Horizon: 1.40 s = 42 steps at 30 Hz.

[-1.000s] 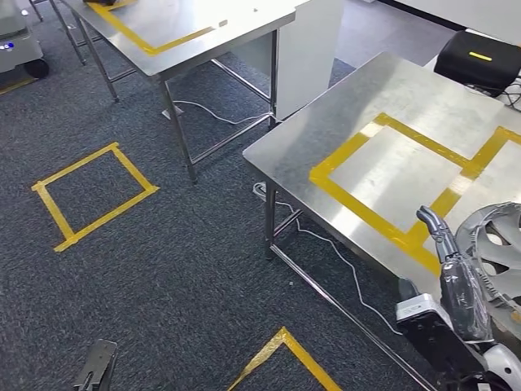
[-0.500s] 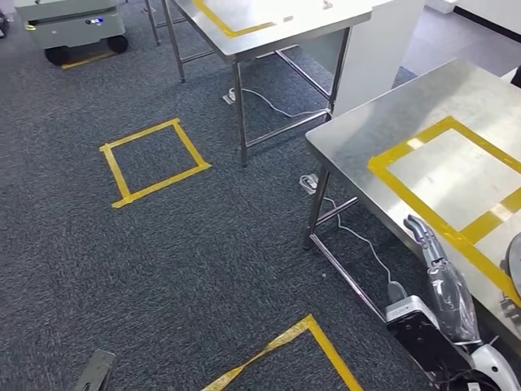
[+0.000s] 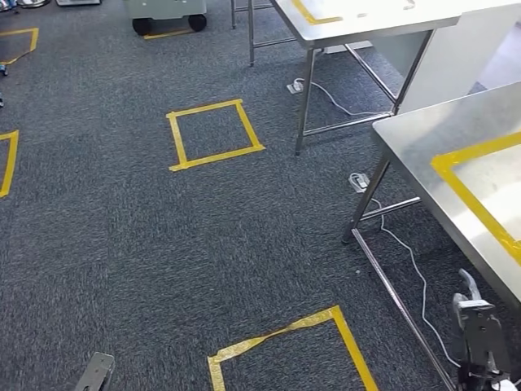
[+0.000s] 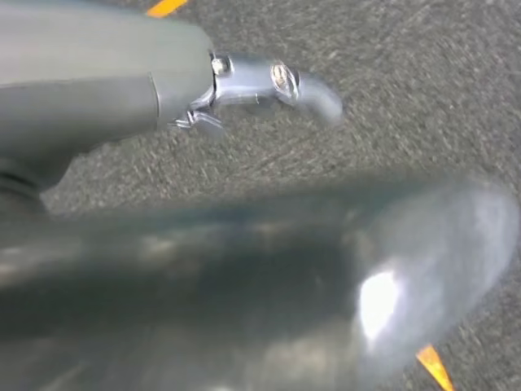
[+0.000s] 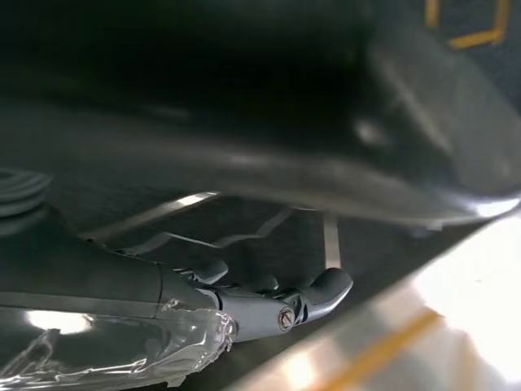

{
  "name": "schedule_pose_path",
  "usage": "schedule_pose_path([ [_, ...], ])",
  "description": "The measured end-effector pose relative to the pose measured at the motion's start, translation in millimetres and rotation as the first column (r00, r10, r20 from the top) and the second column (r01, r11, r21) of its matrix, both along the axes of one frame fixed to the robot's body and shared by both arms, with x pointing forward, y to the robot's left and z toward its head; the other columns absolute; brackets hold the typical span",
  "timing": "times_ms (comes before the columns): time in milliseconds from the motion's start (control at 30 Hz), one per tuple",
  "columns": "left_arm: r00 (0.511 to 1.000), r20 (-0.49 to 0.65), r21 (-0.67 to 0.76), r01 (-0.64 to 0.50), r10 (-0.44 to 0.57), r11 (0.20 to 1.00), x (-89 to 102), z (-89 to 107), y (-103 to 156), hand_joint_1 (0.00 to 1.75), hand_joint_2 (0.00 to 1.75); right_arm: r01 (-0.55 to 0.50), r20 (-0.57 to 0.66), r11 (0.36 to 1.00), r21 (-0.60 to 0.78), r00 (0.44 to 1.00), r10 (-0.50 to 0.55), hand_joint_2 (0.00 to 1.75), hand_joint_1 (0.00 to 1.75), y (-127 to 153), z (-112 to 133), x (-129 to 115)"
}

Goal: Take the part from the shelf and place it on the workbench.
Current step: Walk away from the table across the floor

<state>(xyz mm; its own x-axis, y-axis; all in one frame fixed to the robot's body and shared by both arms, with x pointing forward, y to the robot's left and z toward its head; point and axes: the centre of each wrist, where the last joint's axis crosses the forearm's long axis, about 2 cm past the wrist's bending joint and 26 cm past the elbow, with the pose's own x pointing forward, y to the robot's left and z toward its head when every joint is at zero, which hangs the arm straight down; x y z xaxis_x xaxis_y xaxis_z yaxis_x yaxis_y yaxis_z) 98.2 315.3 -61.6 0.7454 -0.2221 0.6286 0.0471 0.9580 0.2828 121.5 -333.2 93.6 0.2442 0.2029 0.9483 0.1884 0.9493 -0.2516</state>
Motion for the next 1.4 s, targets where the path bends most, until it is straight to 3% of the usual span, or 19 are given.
schedule_pose_path([
  [100, 1.0, -0.008, -0.003, -0.013, 0.013, 1.0, -5.9, -1.3, 0.8, 0.0, 0.0, 0.201, -0.208, 0.975, 0.091, 0.962, -0.179, 0.0, 0.0, -8.7, -44.5, -24.5],
  [200, 1.0, -0.013, -0.009, -0.012, 0.011, 1.0, -8.7, -2.0, 0.9, 0.0, 0.0, 0.386, -0.452, 0.917, 0.098, 0.838, -0.305, 0.0, 0.0, 3.4, -69.1, -51.1],
  [300, 1.0, -0.029, -0.01, -0.003, 0.002, 1.0, -12.1, -2.7, 1.7, 0.0, 0.0, 0.468, -0.636, 0.878, 0.096, 0.708, -0.308, 0.0, 0.0, 23.9, -82.1, -63.9],
  [400, 0.999, -0.043, -0.005, 0.013, -0.013, 1.0, -15.4, -3.5, 1.8, 0.0, 0.0, 0.462, -0.718, 0.878, 0.121, 0.652, -0.244, 0.0, 0.0, 45.4, -90.0, -63.8],
  [633, 0.997, -0.047, -0.017, 0.059, -0.059, 0.998, -19.6, -5.0, -1.1, 0.0, 0.0, 0.302, -0.763, 0.945, 0.123, 0.638, -0.105, 0.0, 0.0, 77.4, -99.3, -62.2],
  [767, 0.995, -0.012, -0.049, 0.097, -0.098, 0.994, -13.4, -4.3, -7.8, 0.0, 0.0, 0.194, -0.759, 0.975, 0.106, 0.65, -0.047, 0.0, 0.0, 81.1, -102.7, -65.6],
  [900, 0.995, -0.026, -0.088, 0.094, -0.097, 0.992, -20.2, -3.8, -17.6, 0.0, 0.0, 0.137, -0.74, 0.986, 0.097, 0.673, -0.021, 0.0, 0.0, 74.4, -107.7, -63.1],
  [1100, 0.989, -0.002, -0.12, 0.144, -0.145, 0.982, -27.9, 3.1, -27.4, 0.0, 0.0, 0.207, -0.754, 0.975, 0.077, 0.652, -0.079, 0.0, 0.0, 64.5, -109.1, -66.5],
  [1400, 0.984, 0.018, -0.126, 0.179, -0.178, 0.976, -33.5, 10.2, -36.2, 0.0, 0.0, 0.227, -0.76, 0.971, 0.076, 0.644, -0.091, 0.0, 0.0, 64.1, -104.5, -76.7],
])
